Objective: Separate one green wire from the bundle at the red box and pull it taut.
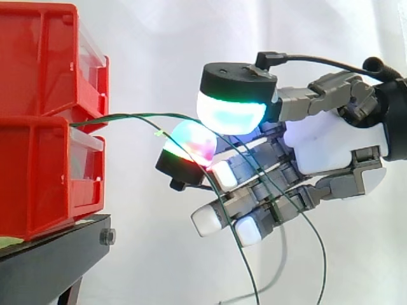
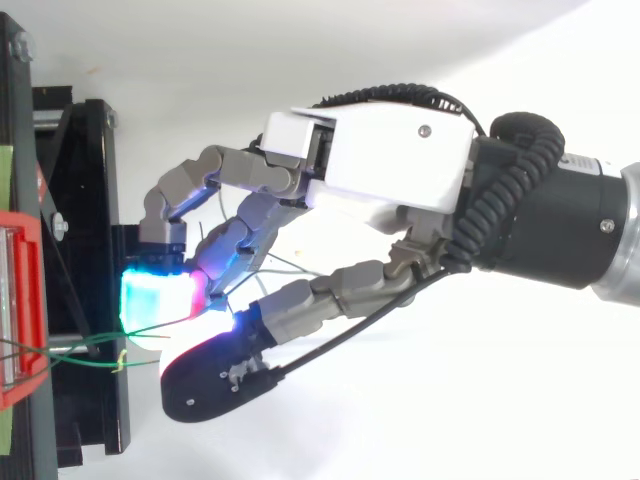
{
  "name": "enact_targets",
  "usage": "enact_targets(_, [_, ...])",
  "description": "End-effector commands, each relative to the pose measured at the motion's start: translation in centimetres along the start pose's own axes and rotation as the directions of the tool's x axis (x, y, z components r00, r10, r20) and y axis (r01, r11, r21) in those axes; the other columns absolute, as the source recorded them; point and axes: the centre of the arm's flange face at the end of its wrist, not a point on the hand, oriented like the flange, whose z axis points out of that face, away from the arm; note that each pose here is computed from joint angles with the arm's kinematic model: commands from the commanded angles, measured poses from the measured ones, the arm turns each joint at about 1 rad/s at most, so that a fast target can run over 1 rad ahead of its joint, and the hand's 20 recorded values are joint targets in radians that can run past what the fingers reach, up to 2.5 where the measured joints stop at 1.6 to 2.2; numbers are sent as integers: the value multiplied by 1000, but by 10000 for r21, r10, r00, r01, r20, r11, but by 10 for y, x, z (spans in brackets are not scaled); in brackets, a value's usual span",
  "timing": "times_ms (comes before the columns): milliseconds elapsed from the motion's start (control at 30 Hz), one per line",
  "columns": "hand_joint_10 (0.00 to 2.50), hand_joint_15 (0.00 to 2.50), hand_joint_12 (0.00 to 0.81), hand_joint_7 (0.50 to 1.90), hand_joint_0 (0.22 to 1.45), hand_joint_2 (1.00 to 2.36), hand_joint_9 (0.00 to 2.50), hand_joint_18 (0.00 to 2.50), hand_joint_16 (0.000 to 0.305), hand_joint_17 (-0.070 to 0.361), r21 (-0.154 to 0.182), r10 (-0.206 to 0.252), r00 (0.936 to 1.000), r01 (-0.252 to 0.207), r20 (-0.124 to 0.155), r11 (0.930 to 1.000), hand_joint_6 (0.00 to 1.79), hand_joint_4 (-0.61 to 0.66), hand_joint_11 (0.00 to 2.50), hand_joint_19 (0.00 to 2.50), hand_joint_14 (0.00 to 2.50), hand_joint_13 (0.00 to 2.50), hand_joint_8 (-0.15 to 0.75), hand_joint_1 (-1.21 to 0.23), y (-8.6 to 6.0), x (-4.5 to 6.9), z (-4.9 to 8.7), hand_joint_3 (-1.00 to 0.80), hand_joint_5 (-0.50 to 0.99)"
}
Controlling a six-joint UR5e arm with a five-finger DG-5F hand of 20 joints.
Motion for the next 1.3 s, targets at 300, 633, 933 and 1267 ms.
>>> enact_targets(300, [22, 468, 332, 892, 611, 1002, 996, 762, 45, 102, 152, 136, 9999, -136, 1, 9998, 910, 117, 673, 648, 18, 806, 258, -840, -2, -1, -2, -476, -156])
enact_targets(633, [22, 471, 334, 931, 649, 1009, 997, 762, 45, 102, 151, 134, 9999, -133, -14, 9998, 907, 71, 679, 646, 20, 804, 261, -896, -2, 1, -2, -411, -154])
enact_targets(933, [22, 469, 330, 895, 626, 1000, 990, 772, 45, 102, 150, 134, 9999, -133, -45, 9998, 909, 109, 673, 648, 18, 806, 248, -921, -2, 1, -2, -500, -151])
enact_targets(1267, [23, 476, 337, 929, 571, 1005, 1026, 771, 47, 105, 678, 308, 9995, -304, -50, 9972, 895, 117, 673, 669, 20, 816, 268, -686, -5, -1, -7, -438, -142])
